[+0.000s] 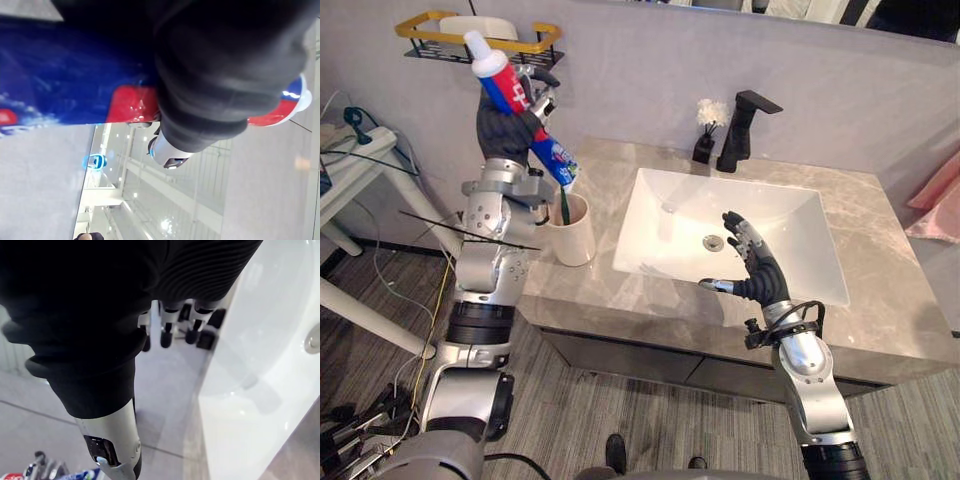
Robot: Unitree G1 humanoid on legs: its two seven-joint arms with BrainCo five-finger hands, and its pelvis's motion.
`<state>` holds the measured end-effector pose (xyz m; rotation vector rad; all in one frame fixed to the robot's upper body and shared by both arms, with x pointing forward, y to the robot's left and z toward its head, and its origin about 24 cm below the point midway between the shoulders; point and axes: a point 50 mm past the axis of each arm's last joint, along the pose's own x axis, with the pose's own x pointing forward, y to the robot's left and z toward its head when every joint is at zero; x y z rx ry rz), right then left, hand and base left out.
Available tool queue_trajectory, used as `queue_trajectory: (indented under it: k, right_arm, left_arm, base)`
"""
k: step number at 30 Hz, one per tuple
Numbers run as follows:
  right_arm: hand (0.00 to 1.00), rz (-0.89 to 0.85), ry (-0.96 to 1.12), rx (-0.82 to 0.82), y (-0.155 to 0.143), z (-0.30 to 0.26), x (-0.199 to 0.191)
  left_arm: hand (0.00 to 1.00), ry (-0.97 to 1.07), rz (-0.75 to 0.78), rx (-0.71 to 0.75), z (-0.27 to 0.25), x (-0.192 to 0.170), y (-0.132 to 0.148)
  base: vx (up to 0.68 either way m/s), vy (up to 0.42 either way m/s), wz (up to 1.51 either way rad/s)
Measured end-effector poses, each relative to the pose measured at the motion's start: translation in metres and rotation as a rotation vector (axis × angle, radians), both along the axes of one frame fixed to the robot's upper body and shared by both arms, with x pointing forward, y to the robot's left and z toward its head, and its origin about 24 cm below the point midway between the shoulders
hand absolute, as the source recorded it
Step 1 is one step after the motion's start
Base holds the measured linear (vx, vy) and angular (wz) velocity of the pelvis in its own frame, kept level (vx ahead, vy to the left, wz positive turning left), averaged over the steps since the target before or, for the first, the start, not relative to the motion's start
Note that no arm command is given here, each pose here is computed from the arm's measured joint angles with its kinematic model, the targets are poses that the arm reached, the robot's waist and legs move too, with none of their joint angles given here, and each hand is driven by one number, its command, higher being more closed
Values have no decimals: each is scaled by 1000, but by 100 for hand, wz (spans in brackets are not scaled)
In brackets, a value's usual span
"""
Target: Organize washtable
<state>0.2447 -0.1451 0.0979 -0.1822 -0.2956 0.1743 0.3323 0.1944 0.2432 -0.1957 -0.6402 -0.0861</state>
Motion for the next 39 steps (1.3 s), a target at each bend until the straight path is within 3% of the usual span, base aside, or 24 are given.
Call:
queue_trajectory:
  k: [39]
  right_arm:
    - [0,39,24,-7,-2,0,-5]
  left_arm:
    - [100,154,33,-55,-49,-4,14]
  base:
    - [0,0,0]
